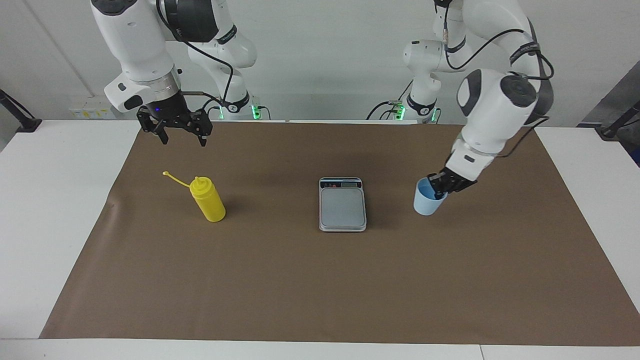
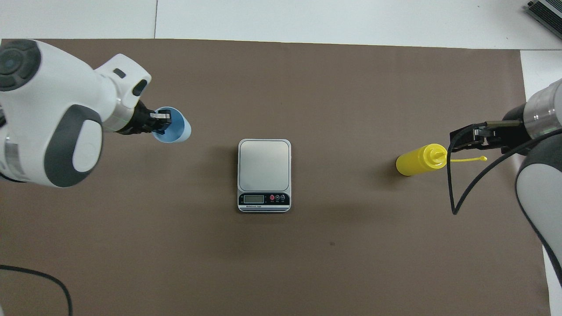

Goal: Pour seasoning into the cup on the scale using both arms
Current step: 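Carry the cup with the left gripper onto the scale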

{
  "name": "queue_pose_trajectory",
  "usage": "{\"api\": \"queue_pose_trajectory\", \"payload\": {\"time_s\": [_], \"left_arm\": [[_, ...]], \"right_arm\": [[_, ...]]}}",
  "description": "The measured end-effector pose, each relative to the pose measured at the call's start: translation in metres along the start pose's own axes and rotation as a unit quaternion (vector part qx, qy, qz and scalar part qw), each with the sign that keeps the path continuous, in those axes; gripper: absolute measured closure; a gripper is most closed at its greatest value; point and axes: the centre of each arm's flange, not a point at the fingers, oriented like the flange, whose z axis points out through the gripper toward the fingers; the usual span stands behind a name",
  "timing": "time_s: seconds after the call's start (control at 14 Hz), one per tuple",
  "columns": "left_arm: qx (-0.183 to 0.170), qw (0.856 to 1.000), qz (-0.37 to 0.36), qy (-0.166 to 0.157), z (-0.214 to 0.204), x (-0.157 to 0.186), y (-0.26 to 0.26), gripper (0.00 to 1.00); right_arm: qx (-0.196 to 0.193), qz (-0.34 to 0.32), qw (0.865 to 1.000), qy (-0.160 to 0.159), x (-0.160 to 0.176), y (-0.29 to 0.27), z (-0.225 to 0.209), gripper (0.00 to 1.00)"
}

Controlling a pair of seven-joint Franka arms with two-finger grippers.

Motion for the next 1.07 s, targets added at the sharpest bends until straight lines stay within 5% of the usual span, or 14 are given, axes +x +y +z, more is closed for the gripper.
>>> {"api": "queue_pose_trajectory", "payload": {"time_s": [0.36, 0.64, 1.07], "left_arm": [[-0.007, 1.0, 0.0, -0.024, 0.048, -0.039, 0.099, 0.96], [-0.011, 0.999, -0.001, -0.032, 0.093, -0.04, 0.12, 0.96], [-0.014, 0.999, 0.001, -0.029, 0.105, -0.048, 0.135, 0.96]], "right_arm": [[0.0, 0.0, 1.0, 0.0, 0.0, 0.0, 0.0, 0.0], [0.0, 0.0, 1.0, 0.0, 0.0, 0.0, 0.0, 0.0], [0.0, 0.0, 1.0, 0.0, 0.0, 0.0, 0.0, 0.0]]}}
